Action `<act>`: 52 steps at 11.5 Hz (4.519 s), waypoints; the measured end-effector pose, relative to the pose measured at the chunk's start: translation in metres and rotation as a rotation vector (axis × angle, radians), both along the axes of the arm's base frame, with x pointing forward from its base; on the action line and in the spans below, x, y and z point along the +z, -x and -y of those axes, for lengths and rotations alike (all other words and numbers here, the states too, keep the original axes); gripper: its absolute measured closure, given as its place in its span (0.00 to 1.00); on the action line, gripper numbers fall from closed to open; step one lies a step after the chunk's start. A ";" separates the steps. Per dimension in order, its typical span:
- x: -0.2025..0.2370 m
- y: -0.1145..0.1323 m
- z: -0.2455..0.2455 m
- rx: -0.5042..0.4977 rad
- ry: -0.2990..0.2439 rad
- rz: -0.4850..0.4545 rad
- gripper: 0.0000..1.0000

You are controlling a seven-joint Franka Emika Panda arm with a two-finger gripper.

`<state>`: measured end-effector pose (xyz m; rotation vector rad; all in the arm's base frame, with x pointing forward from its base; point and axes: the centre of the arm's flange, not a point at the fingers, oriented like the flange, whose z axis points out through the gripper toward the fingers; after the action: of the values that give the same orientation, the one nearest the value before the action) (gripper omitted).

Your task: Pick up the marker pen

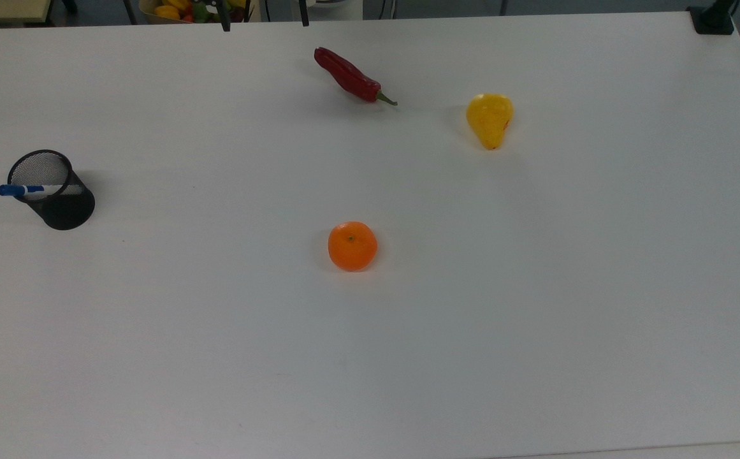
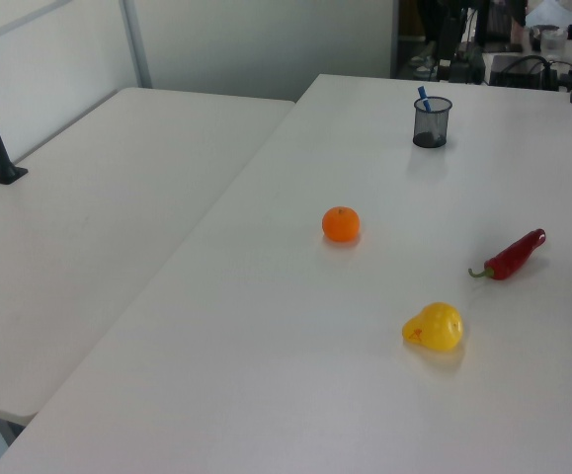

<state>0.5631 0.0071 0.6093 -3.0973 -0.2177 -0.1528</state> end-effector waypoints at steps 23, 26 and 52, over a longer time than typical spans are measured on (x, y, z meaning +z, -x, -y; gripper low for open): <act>0.000 0.000 0.002 0.000 0.000 0.000 0.00; 0.003 -0.001 0.009 -0.010 0.001 0.008 0.00; -0.144 -0.086 0.277 -0.491 0.241 0.415 0.25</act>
<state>0.6491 -0.2701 0.4649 -3.2453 0.5638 -0.8392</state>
